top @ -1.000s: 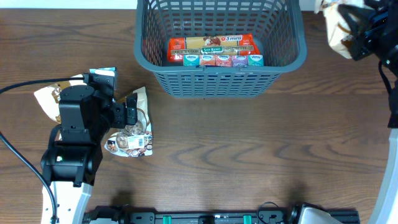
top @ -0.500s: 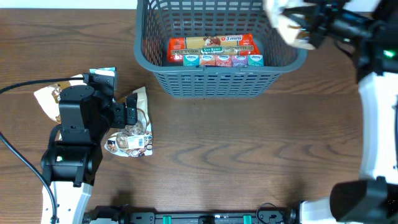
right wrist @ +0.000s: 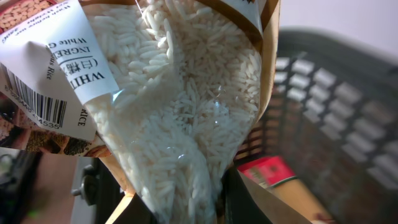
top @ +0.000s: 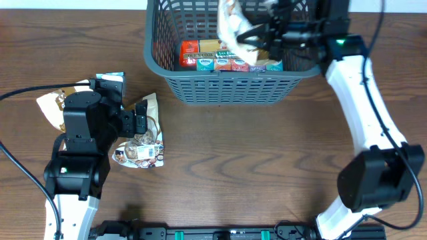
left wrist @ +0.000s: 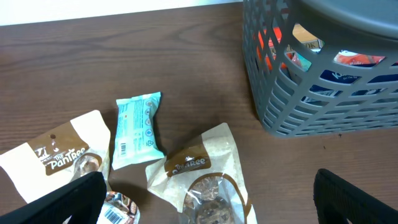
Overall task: Pack container
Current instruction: 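Carry the rice pouch over the basket and release it inside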
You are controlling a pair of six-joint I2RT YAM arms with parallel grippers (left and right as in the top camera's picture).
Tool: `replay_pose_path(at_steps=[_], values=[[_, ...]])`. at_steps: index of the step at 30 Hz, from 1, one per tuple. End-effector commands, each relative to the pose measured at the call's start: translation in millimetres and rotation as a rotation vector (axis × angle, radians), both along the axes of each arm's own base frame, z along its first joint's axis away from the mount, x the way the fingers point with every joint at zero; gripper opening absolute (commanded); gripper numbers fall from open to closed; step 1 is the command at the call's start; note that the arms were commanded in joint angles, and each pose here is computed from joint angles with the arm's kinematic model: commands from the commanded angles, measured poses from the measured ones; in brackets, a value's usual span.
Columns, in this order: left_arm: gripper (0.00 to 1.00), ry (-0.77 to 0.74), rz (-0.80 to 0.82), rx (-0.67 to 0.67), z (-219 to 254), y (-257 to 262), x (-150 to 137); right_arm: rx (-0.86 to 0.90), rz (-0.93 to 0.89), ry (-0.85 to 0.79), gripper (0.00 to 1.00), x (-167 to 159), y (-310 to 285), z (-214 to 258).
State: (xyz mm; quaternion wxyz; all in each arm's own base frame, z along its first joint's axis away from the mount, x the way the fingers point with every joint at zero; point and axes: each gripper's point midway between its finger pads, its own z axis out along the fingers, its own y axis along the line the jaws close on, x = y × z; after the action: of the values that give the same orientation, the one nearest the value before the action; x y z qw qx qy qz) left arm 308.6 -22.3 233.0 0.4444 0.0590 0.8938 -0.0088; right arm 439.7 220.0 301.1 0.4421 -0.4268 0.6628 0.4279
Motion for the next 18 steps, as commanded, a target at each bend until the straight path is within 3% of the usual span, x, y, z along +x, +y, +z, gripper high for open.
replay_pose_path(at_steps=[1,10,11,12,13,15,16,18], values=[[0.99,-0.012,0.009,-0.003,6,0,1,0.012,0.061,0.009,0.02,-10,17,1],[0.99,-0.012,0.009,-0.003,6,0,1,-0.076,0.029,0.051,0.03,-13,32,-22],[0.99,-0.012,0.009,-0.003,6,0,1,-0.076,0.029,0.052,0.11,-14,32,-22],[0.99,-0.012,0.009,-0.003,6,0,1,-0.076,0.029,0.052,0.27,-14,32,-22],[0.99,-0.012,0.009,-0.003,6,0,1,-0.075,0.028,0.057,0.54,-14,32,-22],[0.99,-0.012,0.009,-0.003,6,0,1,-0.074,0.027,0.060,0.89,-14,32,-22],[0.99,-0.012,0.009,-0.003,6,0,1,-0.074,0.027,0.062,0.99,-14,32,-22],[0.99,-0.012,0.009,-0.003,6,0,1,-0.071,0.022,0.073,0.99,-13,32,-22]])
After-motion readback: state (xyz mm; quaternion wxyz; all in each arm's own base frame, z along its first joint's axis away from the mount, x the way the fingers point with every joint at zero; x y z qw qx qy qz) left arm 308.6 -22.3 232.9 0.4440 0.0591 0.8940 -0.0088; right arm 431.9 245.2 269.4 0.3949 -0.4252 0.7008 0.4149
